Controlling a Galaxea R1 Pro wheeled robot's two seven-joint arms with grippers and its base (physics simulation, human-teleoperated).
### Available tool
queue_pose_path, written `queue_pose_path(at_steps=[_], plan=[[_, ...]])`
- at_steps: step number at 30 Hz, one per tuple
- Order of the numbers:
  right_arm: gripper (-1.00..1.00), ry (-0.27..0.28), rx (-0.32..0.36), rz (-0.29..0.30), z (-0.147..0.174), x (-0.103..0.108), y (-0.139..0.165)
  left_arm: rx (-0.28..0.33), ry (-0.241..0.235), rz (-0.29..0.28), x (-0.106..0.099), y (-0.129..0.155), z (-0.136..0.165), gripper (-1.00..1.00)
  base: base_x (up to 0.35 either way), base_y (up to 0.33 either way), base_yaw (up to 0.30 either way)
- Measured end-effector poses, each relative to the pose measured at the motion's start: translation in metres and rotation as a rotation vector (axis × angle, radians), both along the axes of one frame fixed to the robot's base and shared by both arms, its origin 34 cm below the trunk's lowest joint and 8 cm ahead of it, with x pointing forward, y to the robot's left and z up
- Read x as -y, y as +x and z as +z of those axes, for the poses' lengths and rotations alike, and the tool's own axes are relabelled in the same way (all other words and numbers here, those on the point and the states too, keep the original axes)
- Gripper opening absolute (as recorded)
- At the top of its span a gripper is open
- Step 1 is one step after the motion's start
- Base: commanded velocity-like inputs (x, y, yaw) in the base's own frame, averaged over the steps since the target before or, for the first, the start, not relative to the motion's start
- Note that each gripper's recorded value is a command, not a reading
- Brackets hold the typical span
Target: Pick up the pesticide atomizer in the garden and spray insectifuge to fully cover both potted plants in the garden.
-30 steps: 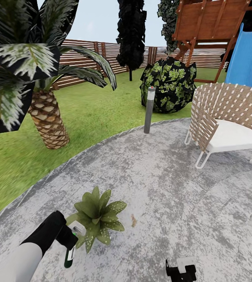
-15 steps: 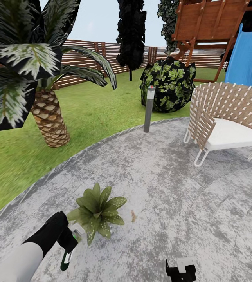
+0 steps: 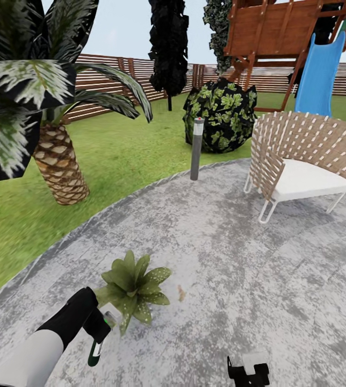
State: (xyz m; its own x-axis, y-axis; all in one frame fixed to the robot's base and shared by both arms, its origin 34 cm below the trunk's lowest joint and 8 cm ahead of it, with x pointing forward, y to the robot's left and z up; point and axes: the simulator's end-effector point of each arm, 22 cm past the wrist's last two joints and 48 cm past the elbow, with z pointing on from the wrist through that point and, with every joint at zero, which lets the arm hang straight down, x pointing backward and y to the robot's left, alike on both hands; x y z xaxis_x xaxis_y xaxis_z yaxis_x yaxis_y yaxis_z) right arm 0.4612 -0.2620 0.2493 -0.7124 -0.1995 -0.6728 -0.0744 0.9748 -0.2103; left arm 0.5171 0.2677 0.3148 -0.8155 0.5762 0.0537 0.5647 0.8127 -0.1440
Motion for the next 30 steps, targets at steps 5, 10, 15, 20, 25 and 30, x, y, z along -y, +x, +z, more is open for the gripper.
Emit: queue_pose_path(at_steps=[5,10,15,20,25,30], plan=[[1.0,0.0,0.001,0.0,0.0,0.0,0.0,0.001,-0.002,0.002,0.001,0.0,0.001,-1.0,0.224,0.26,-0.071],[1.0,-0.001,0.004,-0.001,0.001,0.0,0.001,0.0,-0.001,0.0,0.001,-0.001,0.001,-1.0,0.162,0.107,-0.202],[1.0,-0.001,0.004,-0.001,0.001,0.0,0.001,-0.02,-0.027,0.0,0.006,-0.01,-0.001,-1.0,0.007,0.004,-0.019],[1.0,-0.001,0.005,-0.001,0.001,0.0,0.001,-0.075,-0.102,-0.009,0.015,-0.02,0.005,-1.0,-0.114,0.058,0.0],[1.0,0.0,0.006,-0.001,0.002,0.0,0.002,-0.064,-0.062,-0.023,0.006,-0.016,0.006,-1.0,-0.04,0.29,-0.123],[1.0,0.0,0.008,0.0,0.003,0.0,0.003,-0.065,-0.005,-0.061,-0.003,-0.016,0.005,-1.0,0.0,0.304,-0.112]])
